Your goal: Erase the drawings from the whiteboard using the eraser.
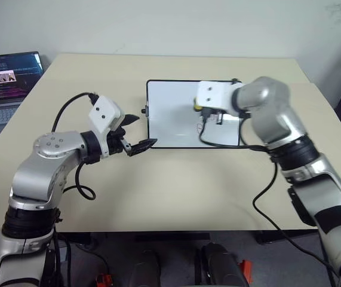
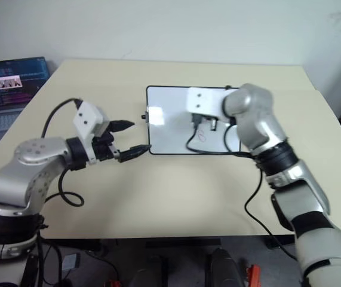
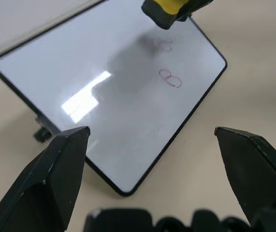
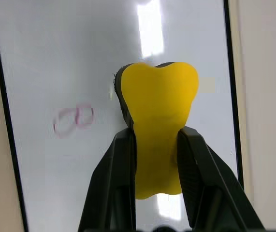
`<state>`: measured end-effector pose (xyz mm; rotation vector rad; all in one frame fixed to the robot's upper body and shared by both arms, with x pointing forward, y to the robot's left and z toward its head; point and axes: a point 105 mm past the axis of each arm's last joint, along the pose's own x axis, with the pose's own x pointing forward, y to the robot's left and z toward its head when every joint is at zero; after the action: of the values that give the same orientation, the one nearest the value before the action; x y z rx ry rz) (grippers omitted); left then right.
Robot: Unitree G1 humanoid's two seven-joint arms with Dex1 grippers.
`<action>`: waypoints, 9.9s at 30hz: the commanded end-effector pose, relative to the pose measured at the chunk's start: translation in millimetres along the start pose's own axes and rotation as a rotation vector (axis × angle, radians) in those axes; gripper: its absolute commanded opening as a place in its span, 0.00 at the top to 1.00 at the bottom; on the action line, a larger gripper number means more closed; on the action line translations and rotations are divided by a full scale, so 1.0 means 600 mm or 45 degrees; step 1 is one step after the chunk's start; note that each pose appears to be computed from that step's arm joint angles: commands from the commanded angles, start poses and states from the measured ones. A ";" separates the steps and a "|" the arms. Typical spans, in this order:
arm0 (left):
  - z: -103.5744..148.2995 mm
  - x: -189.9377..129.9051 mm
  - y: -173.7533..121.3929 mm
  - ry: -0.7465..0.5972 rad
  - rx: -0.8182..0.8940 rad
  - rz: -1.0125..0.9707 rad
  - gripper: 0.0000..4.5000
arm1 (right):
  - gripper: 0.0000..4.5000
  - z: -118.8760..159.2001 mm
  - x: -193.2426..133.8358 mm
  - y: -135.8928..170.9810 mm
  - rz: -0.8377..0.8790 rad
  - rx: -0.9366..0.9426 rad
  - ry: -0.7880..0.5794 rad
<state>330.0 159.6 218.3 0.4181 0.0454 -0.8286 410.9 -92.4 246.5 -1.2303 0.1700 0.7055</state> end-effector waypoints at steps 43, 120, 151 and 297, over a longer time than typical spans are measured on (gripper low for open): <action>0.019 -0.017 0.012 0.012 0.073 0.003 0.00 | 0.81 -0.101 -0.077 -0.020 -0.100 0.490 0.003; 0.002 0.009 -0.021 0.036 0.082 -0.087 0.00 | 0.81 -0.012 0.060 -0.069 -0.251 -0.028 0.169; -0.013 -0.020 0.006 0.097 0.077 0.013 0.00 | 0.81 0.008 0.132 0.102 0.099 -0.246 0.216; -0.041 -0.035 0.016 0.159 0.069 0.022 0.00 | 0.82 0.067 -0.004 0.023 0.092 0.332 -0.144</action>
<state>328.0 196.2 199.5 0.5033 0.1645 -0.7770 391.9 -63.4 242.9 -0.8821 0.2570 0.7969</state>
